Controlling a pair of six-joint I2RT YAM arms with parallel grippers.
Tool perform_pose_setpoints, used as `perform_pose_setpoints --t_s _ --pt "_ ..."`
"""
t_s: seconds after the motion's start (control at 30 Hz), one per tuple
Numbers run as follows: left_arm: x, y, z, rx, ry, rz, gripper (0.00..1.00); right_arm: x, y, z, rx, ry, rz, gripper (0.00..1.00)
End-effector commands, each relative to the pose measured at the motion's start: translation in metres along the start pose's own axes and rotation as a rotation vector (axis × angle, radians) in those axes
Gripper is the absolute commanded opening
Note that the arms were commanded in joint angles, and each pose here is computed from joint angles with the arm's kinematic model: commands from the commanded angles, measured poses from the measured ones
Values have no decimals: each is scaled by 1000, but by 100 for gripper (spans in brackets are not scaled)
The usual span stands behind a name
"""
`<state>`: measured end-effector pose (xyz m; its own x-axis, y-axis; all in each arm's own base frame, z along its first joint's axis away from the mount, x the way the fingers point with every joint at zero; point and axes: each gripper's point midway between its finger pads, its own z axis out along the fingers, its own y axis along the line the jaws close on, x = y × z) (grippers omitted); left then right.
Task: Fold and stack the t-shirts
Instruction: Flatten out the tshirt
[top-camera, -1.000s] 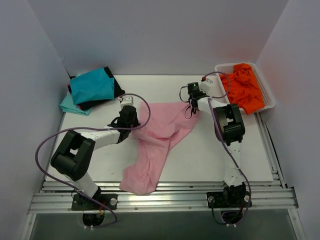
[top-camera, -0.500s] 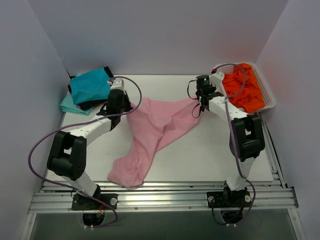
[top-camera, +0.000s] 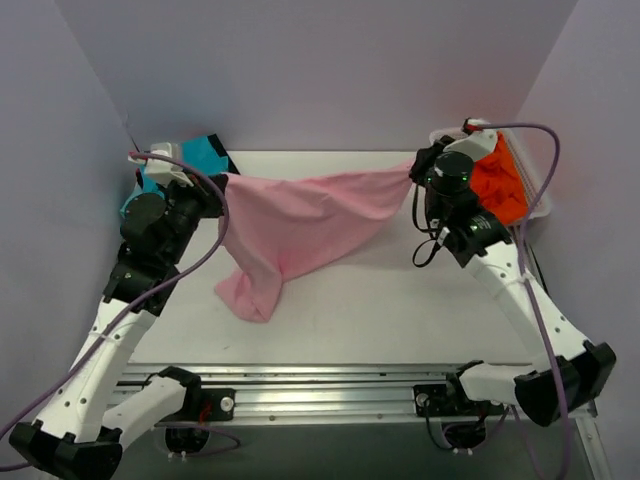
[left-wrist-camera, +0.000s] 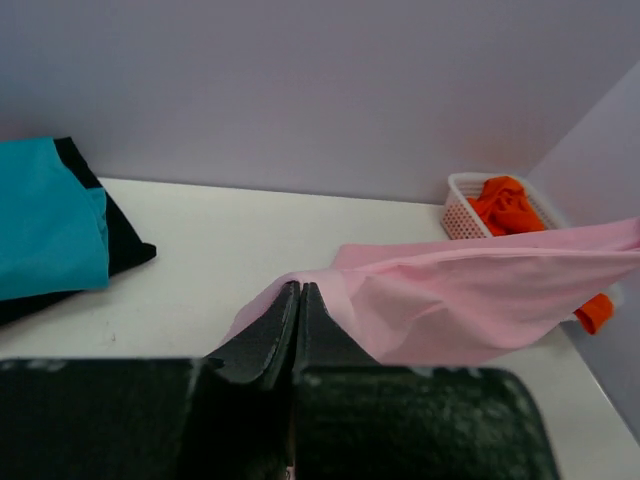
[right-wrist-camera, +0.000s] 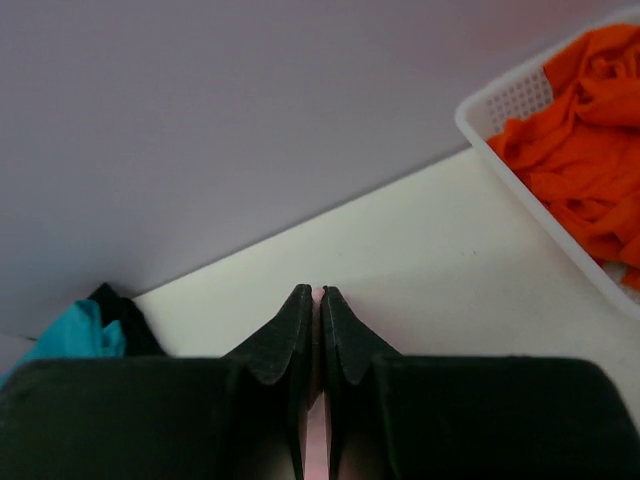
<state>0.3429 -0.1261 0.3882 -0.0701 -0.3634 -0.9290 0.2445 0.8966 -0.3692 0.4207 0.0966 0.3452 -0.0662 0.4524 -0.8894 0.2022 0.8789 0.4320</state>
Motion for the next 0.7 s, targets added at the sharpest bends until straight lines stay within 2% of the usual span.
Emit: perform_pose_setpoints --t_s 0.0,0.07,0.2,0.23,0.4,0.5,0.57,0.63,0.67 --pt "-38 -31 -46 134 -31 30 2 -86 20 -77 -192 -194 62 0" --pt "-67 -43 -78 183 -107 20 2 -112 21 -106 -261 -259 95 0" --pt "-109 -81 -137 401 -266 38 2 -168 12 -185 -423 -434 160 0" --pt "-117 -95 -162 494 -304 58 2 -175 12 -200 -466 -461 158 0" --pt "-148 -117 -229 663 -483 88 2 -215 -10 -275 -584 -647 188 0" --pt "-155 -112 -236 642 -543 100 2 -218 -16 -271 -538 -659 189 0" --pt "-155 -103 -215 569 -540 100 2 -221 -19 -254 -455 -649 178 0" --pt "-151 -99 -181 524 -508 106 2 -210 -8 -215 -378 -592 127 0" --pt "-150 -93 -163 474 -499 113 2 -194 -1 -181 -315 -539 94 0"
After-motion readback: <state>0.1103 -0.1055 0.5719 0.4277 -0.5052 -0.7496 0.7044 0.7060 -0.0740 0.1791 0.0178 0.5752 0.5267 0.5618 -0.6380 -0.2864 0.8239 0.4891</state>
